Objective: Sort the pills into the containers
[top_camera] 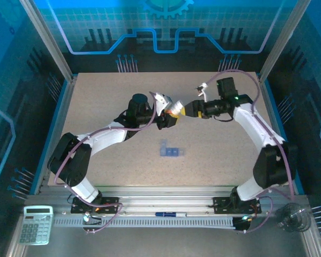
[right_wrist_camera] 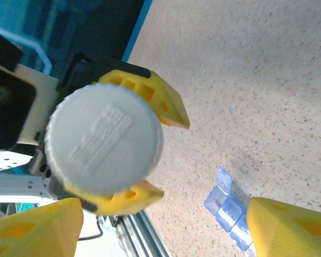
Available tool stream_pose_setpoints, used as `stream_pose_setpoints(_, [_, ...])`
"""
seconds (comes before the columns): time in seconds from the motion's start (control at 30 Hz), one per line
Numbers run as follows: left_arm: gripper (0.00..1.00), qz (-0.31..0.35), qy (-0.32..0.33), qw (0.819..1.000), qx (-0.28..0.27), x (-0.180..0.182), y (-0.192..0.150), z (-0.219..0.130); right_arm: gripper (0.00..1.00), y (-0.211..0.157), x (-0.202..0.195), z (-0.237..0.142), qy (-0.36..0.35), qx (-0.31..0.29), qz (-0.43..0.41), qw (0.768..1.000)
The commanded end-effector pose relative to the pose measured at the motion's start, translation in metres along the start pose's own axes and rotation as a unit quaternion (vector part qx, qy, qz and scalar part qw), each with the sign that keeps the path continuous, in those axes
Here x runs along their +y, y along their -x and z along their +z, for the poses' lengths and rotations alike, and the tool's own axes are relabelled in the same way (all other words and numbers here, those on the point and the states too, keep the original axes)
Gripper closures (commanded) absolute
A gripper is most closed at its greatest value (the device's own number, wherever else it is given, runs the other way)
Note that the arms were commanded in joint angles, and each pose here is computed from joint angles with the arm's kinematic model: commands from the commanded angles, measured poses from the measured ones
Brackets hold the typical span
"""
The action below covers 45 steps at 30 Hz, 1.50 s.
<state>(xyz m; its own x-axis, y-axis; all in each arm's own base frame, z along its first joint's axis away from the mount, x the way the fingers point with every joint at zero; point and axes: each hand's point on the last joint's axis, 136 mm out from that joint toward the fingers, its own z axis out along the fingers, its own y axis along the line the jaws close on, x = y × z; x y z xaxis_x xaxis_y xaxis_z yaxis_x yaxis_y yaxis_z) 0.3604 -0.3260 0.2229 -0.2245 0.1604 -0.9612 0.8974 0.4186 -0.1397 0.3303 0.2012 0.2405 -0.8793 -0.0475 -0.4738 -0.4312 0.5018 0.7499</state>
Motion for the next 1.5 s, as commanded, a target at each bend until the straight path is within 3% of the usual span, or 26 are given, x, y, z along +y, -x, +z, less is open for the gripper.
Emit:
stream_pose_setpoints(0.0, [1.00,0.000,-0.004,1.000,-0.016,-0.006,0.021,-0.007,0.19,0.002,0.005,-0.019,0.009,-0.049,0.024,0.998])
stream_pose_setpoints(0.23, [1.00,-0.005,0.026,1.000,0.010,0.004,0.010,-0.006,0.19,0.026,-0.020,-0.036,-0.057,-0.202,0.147,0.967])
stream_pose_setpoints(0.33, [1.00,0.002,0.035,0.999,0.014,0.006,0.008,-0.008,0.19,0.036,-0.013,-0.034,-0.069,-0.228,0.151,0.959])
stream_pose_setpoints(0.87, [1.00,0.002,0.028,1.000,0.011,0.001,0.008,-0.010,0.17,0.055,0.008,0.020,-0.070,-0.185,0.129,0.972])
stream_pose_setpoints(1.27, [1.00,-0.001,0.024,1.000,0.011,-0.001,0.009,-0.010,0.32,0.054,0.018,0.037,-0.039,-0.159,0.123,0.979])
stream_pose_setpoints(1.47, [1.00,-0.004,0.025,1.000,0.013,0.000,0.008,-0.010,0.50,0.052,0.024,0.044,-0.026,-0.145,0.112,0.983])
